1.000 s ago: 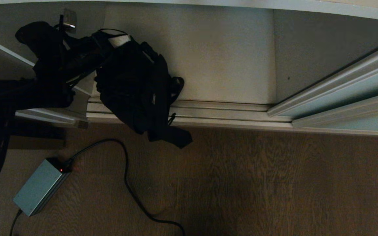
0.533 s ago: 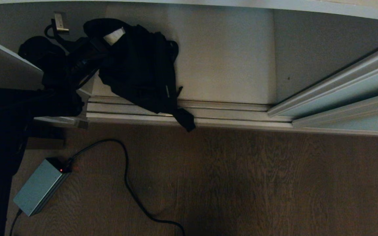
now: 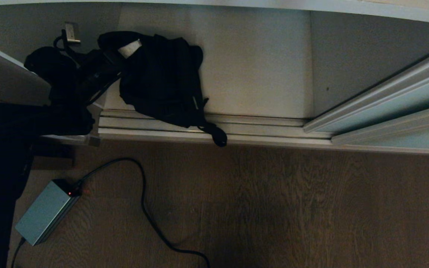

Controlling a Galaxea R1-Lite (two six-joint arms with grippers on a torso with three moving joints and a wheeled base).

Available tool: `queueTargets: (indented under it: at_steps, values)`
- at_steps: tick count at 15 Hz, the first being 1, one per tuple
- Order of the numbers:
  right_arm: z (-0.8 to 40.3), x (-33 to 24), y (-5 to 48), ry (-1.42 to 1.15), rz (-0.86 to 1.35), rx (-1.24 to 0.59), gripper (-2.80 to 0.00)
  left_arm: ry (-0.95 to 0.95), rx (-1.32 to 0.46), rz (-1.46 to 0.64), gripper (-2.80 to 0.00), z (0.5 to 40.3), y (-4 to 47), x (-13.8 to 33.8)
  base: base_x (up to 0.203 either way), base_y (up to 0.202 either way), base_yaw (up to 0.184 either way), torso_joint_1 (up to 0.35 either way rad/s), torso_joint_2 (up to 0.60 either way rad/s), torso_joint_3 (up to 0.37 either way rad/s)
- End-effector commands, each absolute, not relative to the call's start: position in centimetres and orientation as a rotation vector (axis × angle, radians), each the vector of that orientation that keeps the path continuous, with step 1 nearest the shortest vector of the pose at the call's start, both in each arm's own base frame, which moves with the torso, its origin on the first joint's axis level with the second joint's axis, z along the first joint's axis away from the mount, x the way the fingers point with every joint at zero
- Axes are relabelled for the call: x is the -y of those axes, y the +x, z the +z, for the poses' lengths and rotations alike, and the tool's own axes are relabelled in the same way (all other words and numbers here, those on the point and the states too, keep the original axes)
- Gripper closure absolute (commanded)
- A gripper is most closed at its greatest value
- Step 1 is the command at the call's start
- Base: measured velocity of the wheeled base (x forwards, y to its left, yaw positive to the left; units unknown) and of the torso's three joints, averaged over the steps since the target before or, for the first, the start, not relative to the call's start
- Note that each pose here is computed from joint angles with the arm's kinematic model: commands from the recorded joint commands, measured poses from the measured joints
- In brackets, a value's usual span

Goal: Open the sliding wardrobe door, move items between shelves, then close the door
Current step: Place the bag on the lower shelf

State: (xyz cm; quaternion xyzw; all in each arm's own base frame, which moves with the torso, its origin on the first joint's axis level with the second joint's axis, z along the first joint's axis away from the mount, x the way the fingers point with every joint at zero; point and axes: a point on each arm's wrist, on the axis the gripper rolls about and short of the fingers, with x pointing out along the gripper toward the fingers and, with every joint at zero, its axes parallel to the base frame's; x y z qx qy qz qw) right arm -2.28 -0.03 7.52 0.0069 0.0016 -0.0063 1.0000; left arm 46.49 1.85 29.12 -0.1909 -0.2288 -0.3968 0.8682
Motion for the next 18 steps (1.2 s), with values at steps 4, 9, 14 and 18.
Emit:
queueTargets:
  at_steps: [4, 9, 14, 18]
  values:
    - [7.5, 0.0, -2.3, 0.014, -0.012, -0.001, 0.0, -0.515, 0.224, -0.752, 0.0, 24.6, 49.4, -2.3, 0.0, 0.0, 0.0, 0.0, 0.0, 0.0]
    - [7.5, 0.0, -2.3, 0.014, -0.012, -0.001, 0.0, -0.49, 0.266, -0.711, 0.0, 24.4, 49.5, -2.3, 0.0, 0.0, 0.0, 0.0, 0.0, 0.0]
    - [7.5, 0.0, -2.3, 0.014, -0.012, -0.002, 0.0, -0.496, 0.242, -0.727, 0.0, 23.5, 50.0, -1.0, 0.0, 0.0, 0.0, 0.0, 0.0, 0.0]
    - [7.5, 0.0, -2.3, 0.014, -0.012, -0.003, 0.0, -0.489, 0.257, -0.731, 0.0, 24.0, 49.8, -1.0, 0.033, 0.0, 0.001, -0.001, 0.0, -0.001]
